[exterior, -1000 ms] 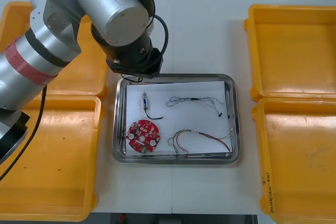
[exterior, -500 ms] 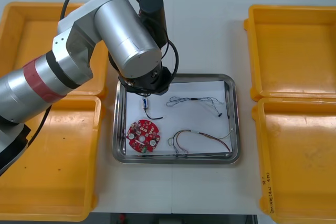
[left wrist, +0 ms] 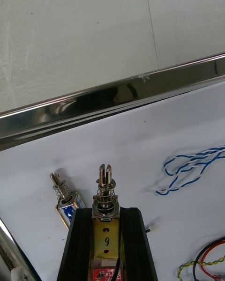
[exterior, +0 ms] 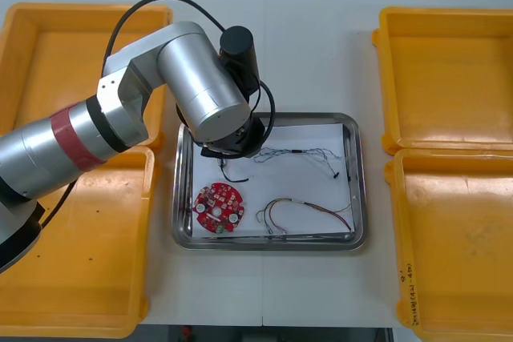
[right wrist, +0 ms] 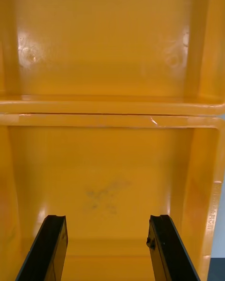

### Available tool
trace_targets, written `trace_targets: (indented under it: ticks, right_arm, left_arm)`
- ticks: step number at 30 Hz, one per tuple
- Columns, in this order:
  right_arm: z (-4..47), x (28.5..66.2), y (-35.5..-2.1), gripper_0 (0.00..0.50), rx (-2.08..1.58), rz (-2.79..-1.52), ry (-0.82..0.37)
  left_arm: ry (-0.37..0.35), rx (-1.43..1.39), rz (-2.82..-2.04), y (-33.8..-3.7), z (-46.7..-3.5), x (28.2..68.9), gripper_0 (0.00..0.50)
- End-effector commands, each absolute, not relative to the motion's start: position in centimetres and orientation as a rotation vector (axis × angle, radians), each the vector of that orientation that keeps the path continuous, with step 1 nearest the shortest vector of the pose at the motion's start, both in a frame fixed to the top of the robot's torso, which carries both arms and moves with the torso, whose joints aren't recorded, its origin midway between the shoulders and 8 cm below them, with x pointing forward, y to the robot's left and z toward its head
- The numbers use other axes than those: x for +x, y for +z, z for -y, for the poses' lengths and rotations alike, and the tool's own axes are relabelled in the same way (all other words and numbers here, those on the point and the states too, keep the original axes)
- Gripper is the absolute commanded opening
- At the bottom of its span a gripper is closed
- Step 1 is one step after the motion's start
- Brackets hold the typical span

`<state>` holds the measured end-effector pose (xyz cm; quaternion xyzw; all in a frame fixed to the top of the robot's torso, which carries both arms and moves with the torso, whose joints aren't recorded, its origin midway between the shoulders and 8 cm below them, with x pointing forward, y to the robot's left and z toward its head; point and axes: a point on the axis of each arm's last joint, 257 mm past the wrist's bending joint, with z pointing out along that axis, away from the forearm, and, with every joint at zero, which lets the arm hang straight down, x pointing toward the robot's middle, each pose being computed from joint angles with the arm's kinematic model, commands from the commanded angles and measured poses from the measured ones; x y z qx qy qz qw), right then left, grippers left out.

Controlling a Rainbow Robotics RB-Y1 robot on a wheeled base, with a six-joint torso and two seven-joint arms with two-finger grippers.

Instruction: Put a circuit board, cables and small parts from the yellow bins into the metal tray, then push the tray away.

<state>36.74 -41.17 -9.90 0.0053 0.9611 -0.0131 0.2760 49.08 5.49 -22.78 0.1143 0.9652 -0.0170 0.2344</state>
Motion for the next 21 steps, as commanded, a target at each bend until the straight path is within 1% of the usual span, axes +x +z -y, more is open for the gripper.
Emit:
trace_targets:
  ticks: [1,5,6,7,8,10,11,12,13,21]
  right_arm:
    - [41.1,36.3,-10.0,0.5,0.095,-2.556,-0.011]
    - [40.8,35.9,-11.3,0.5,0.119,-2.572,0.007]
    - [40.8,35.8,-11.4,0.5,0.12,-2.573,0.007]
    - [40.7,35.7,-11.7,0.5,0.126,-2.574,0.007]
    - [40.7,35.6,-11.8,0.5,0.127,-2.578,0.006]
    - [40.7,35.3,-12.2,0.5,0.132,-2.589,0.007]
    - [40.7,35.1,-12.5,0.5,0.136,-2.595,0.006]
    - [40.7,34.9,-12.6,0.5,0.135,-2.6,0.004]
    - [40.8,34.9,-12.7,0.5,0.141,-2.601,0.004]
    - [41.2,34.3,-13.2,0.5,0.186,-2.61,-0.01]
  left_arm:
    - [-0.107,0.238,-2.658,-23.2,-3.5,48.3,0.003]
    - [-0.107,0.231,-2.662,-23.3,-3.5,48.1,0.013]
    - [-0.108,0.229,-2.662,-23.3,-3.5,48.1,0.022]
    - [-0.109,0.227,-2.664,-23.3,-3.5,48.1,0.058]
    - [-0.109,0.227,-2.664,-23.3,-3.5,48.1,0.104]
    - [-0.112,0.223,-2.665,-23.4,-3.5,48.1,0.315]
    - [-0.111,0.225,-2.665,-23.4,-3.5,48.1,0.43]
    - [-0.112,0.226,-2.664,-23.3,-3.4,48.1,0.488]
    - [-0.112,0.224,-2.664,-23.3,-3.4,48.1,0.5]
    - [-0.117,0.216,-2.664,-23.3,-3.4,48.1,0.5]
